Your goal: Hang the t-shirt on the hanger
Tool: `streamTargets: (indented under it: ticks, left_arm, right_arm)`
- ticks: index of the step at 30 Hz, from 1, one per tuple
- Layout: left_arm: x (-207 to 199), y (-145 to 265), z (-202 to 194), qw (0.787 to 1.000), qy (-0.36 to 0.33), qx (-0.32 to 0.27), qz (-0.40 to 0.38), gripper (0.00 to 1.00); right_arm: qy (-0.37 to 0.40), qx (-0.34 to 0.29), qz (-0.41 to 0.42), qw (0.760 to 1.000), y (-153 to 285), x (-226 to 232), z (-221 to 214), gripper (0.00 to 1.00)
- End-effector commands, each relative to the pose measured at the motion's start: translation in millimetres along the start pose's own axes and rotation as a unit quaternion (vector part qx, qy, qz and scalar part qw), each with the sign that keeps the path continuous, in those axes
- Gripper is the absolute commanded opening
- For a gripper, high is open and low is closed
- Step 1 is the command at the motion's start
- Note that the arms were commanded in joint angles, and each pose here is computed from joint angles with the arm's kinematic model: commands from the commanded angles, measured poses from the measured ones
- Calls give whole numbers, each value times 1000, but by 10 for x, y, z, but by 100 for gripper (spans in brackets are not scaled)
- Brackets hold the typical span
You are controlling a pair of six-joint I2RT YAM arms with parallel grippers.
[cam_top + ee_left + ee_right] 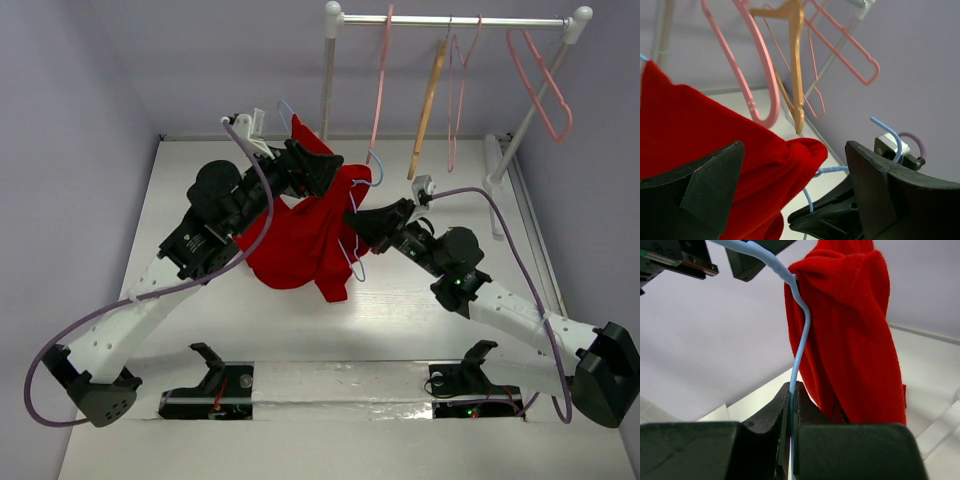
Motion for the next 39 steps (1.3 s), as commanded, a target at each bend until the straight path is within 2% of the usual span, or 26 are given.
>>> streamTargets:
  ticks: [1, 6, 16, 25, 28, 29, 34, 35, 37, 38, 39]
  left_arm:
    - [37, 122, 254, 996, 17, -79, 35, 80]
    - [180, 69, 182, 994, 31, -80, 60, 79]
    - [235, -176, -247, 995, 86, -47, 32, 77]
    - [250, -254, -532, 988, 140, -61, -14, 76]
    - [295, -254, -626, 986, 154, -67, -10, 67]
    - [296, -252, -630, 985, 157, -70, -12, 60]
    - [380, -205, -698, 982, 168, -89, 12, 37]
    - [382, -198, -694, 982, 168, -91, 13, 28]
    - [384, -180, -692, 981, 169, -92, 13, 19]
    - [387, -175, -702, 981, 170, -92, 14, 3]
    - [397, -166, -728, 981, 170, -88, 16, 0]
  right_arm:
    - [14, -61, 24, 998, -15, 142, 236, 0]
    - [13, -58, 26, 998, 16, 152, 226, 0]
    - [26, -35, 7, 999, -7, 116, 216, 0]
    - [22, 2, 4, 1000, -157, 48, 41, 0]
    - [18, 11, 1, 1000, -200, 38, -60, 0]
    - [17, 14, 2, 1000, -211, 51, -87, 0]
    - [19, 23, -6, 1000, -261, 59, -144, 0]
    - [20, 21, -8, 1000, -272, 59, -133, 0]
    - [17, 28, -16, 999, -285, 23, -175, 0]
    - [13, 30, -18, 999, -295, 16, -186, 0]
    - [8, 37, -19, 999, -299, 28, -225, 0]
Point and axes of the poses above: each gripper's point midway between its finger pads, its own y axis back along the fingers, its own x axis along the line the jaws close on, z = x × y, the point moved 8 cm from there along y, back along the fingers, and after that the axes turned 8 degrees about -y, right-handed, at the moved point
